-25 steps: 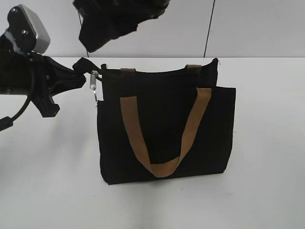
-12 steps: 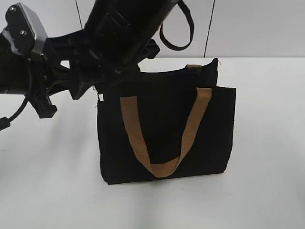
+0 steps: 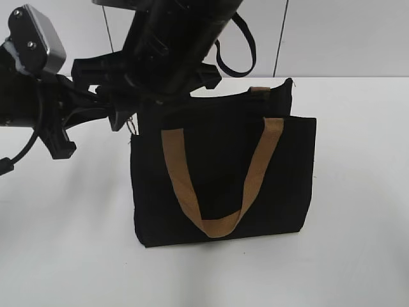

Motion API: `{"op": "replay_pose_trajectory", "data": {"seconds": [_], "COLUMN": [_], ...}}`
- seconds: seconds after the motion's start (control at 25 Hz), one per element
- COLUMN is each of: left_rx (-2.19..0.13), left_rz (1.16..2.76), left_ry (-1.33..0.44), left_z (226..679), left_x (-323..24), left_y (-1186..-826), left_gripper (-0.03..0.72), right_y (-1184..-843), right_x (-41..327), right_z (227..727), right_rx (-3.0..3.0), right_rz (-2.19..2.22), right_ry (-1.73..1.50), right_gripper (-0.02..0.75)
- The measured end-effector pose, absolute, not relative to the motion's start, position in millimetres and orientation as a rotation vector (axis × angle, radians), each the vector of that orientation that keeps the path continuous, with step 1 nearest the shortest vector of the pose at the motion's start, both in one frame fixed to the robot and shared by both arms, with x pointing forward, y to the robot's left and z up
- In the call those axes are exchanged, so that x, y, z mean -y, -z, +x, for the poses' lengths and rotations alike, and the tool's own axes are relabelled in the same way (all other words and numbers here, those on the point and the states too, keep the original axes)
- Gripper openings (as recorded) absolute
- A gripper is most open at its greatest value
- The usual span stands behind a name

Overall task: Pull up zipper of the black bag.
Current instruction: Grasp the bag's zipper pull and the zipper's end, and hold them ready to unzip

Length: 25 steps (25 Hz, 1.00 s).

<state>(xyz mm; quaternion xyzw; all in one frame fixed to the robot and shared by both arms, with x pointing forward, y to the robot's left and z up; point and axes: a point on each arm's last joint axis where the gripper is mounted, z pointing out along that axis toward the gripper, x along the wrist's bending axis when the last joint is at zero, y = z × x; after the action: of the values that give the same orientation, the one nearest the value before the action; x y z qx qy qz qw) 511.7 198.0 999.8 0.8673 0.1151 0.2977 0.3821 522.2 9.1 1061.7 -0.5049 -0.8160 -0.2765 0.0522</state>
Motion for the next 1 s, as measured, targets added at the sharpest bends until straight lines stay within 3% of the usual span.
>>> {"op": "replay_pose_trajectory", "data": {"seconds": [0.56, 1.0], "left_rx": [-0.294, -0.294], "left_rz": [2.212, 2.212], "left_ry": [-0.759, -0.759], "left_z": [511.7, 511.7], "left_x": [-198.0, -198.0], "left_y": [-999.8, -999.8], "left_gripper": [0.015, 0.015], "right_y": [-1061.6, -1036.5], "right_x": [-10.5, -18.0], "right_z": [524.3, 532.7], "right_rx": [2.461, 2.461], "right_rz": [-1.559, -1.581], "right_ry": [0.871, 0.818], "right_gripper": [0.337, 0.337]}}
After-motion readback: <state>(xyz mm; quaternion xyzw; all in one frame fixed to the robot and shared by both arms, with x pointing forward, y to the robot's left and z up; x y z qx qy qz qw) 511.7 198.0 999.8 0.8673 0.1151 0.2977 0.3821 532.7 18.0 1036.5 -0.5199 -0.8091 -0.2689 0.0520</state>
